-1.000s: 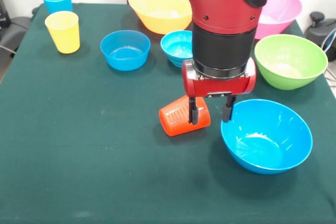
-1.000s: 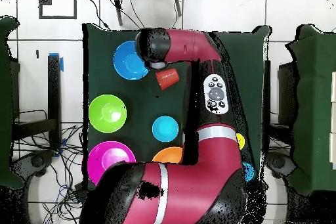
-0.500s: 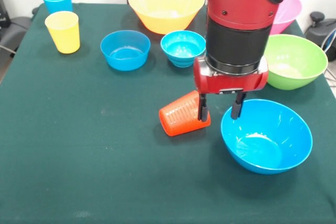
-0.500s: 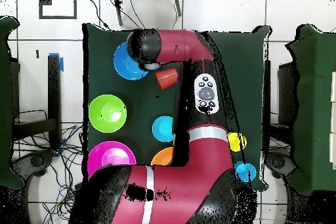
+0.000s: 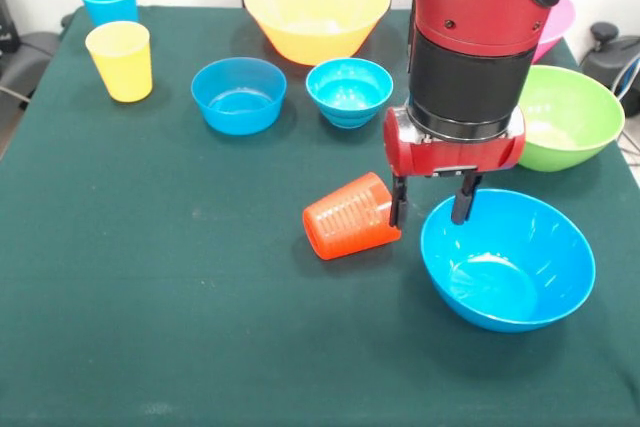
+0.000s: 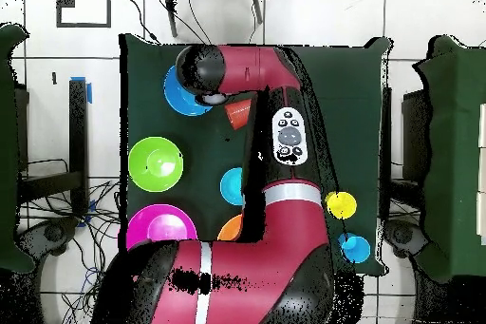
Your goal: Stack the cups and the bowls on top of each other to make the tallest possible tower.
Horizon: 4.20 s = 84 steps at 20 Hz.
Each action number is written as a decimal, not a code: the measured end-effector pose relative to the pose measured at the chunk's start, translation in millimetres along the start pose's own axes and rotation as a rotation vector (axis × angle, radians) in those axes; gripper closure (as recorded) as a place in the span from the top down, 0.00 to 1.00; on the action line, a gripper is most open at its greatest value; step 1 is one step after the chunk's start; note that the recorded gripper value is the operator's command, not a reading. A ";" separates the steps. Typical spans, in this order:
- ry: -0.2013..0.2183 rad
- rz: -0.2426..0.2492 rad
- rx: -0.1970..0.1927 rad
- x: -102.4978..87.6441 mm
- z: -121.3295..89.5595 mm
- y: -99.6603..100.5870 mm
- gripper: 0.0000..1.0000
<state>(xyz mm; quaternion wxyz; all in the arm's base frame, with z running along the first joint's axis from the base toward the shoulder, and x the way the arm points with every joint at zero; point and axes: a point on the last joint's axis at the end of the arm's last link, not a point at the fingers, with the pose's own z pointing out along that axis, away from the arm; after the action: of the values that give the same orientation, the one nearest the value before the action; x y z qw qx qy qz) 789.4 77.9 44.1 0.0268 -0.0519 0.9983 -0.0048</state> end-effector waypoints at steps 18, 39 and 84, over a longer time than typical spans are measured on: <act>-0.043 0.009 -0.009 4.9 12.6 1.2 1.00; -0.045 0.021 -0.016 15.6 48.2 -3.0 1.00; -0.103 0.039 -0.018 10.3 69.5 -1.6 0.00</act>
<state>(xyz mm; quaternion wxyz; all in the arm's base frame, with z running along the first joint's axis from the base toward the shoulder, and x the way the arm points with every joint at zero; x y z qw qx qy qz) 783.1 74.9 -25.9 0.0778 -0.0330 0.9964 0.0071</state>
